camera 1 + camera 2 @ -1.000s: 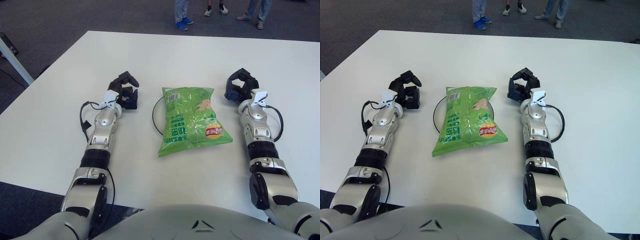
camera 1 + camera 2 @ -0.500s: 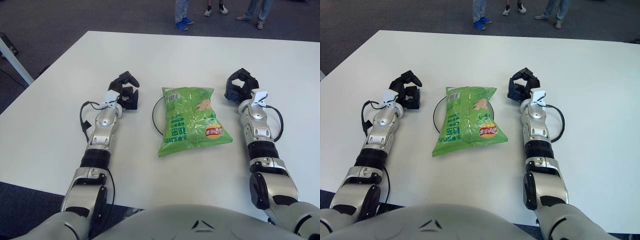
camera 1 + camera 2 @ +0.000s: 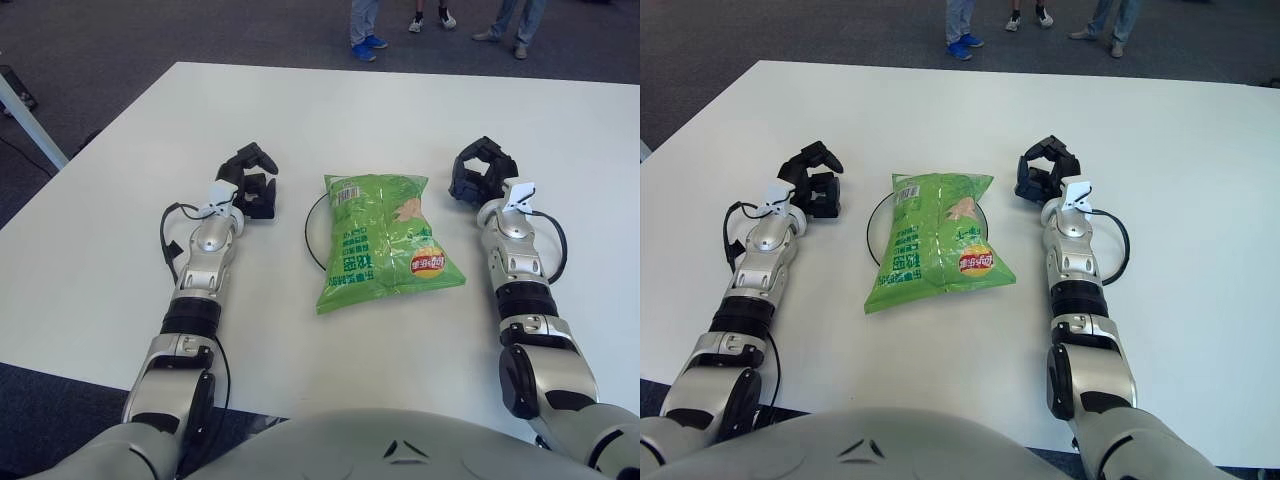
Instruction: Put the snack into the plate.
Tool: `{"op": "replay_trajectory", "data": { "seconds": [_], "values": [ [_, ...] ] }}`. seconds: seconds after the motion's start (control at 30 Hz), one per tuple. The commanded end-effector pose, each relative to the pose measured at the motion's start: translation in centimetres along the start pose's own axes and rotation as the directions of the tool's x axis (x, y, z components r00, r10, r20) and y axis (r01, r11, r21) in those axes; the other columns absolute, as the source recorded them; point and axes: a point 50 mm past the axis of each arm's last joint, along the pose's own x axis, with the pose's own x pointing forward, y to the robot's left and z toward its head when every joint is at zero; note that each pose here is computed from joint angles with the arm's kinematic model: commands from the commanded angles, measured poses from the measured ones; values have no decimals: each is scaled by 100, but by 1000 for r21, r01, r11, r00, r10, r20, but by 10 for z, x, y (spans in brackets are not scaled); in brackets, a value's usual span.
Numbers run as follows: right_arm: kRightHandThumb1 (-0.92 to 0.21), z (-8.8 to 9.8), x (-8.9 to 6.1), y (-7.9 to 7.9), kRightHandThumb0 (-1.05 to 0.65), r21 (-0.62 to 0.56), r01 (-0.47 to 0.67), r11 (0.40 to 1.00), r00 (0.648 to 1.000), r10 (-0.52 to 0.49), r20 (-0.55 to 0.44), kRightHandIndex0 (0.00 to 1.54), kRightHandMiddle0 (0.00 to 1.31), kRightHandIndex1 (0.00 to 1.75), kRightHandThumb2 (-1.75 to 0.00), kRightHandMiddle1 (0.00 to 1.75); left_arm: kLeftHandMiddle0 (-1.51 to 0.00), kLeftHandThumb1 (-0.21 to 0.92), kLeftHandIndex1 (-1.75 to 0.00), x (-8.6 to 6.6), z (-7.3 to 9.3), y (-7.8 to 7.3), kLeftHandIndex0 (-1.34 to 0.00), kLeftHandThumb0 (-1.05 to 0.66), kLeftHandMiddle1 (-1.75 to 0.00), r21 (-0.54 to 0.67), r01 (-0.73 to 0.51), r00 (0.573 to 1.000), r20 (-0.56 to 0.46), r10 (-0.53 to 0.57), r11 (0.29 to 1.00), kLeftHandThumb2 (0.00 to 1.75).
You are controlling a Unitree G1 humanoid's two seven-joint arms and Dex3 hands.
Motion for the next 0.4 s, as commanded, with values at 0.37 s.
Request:
{"op": "replay_trajectory", "data": {
  "seconds": [0.37],
  "values": [
    [-38,-27,-10,-3,-46,1,-1,1000,992,1,-126,127,57,175,-124,175,-123,23,-175,-15,-23,-6,-68,-51,-175,-25,11,994,-107,-14,1000,142]
  ]
}}
